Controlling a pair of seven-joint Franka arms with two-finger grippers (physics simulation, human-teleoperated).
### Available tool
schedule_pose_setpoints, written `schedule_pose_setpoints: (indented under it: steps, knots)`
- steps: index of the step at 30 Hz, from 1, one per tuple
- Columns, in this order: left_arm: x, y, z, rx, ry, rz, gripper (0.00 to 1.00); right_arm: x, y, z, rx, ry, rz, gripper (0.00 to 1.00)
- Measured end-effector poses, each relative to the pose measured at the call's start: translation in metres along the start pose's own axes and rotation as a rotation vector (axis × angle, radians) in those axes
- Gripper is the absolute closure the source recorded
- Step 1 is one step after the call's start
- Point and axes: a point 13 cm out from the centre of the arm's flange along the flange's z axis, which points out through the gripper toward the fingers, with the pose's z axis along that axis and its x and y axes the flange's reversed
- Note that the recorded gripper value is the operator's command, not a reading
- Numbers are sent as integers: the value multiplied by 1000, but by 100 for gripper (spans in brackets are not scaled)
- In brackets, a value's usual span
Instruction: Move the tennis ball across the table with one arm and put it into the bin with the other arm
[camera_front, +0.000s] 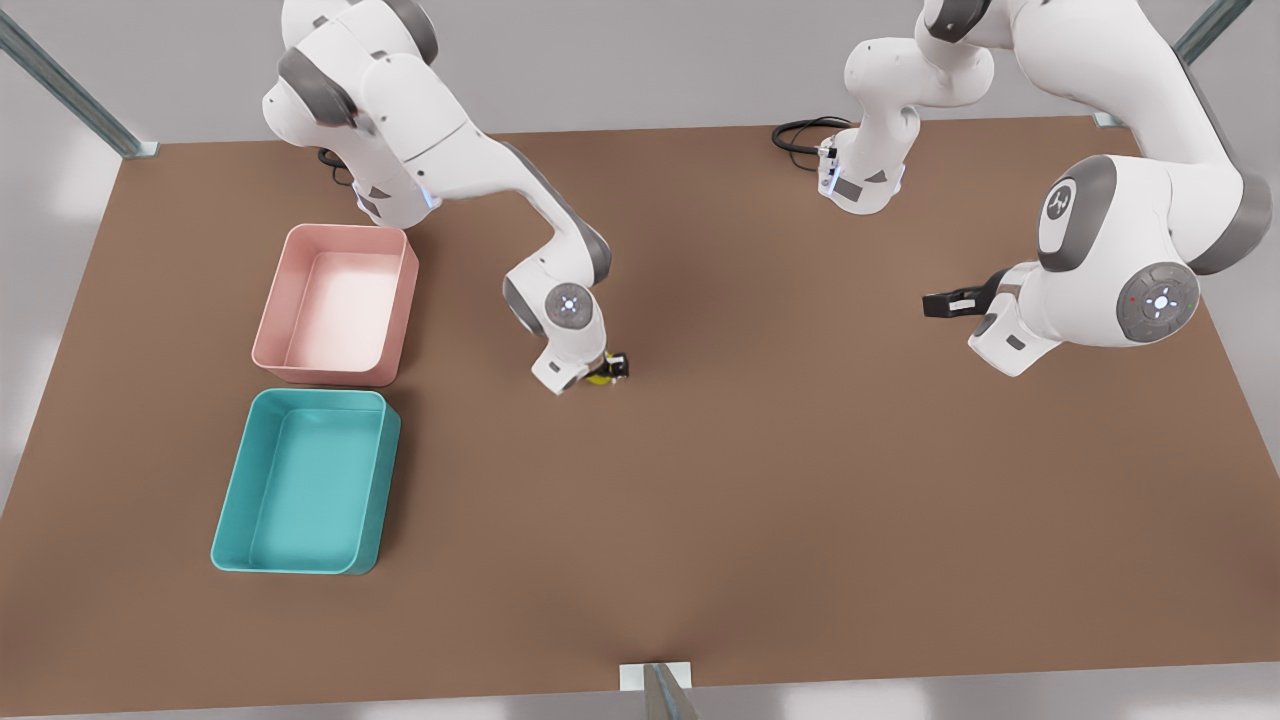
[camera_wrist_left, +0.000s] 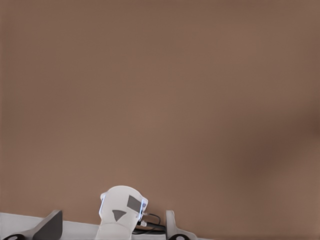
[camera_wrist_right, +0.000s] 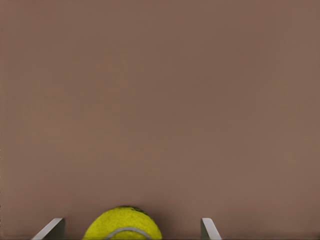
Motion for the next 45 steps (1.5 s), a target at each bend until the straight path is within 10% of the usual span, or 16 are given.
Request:
schedule_pose_setpoints:
  steps: [16, 22, 32, 44, 45]
  knots:
    - [4, 0, 2, -6, 17, -13, 0, 25, 8, 53, 14, 9, -1, 0]
    - [5, -1, 2, -7, 19, -15, 0, 16, 10, 51, -7, -7, 12, 37]
    - [5, -2, 4, -9, 25, -18, 0, -103, -37, -39, -124, -130, 125, 38]
    - [6, -2, 5, -11, 34, -21, 0, -262, -438, -123, 83, -203, 213, 35]
    - [6, -2, 6, -12, 39, -21, 0, -262, -448, -119, 97, -192, 186, 0]
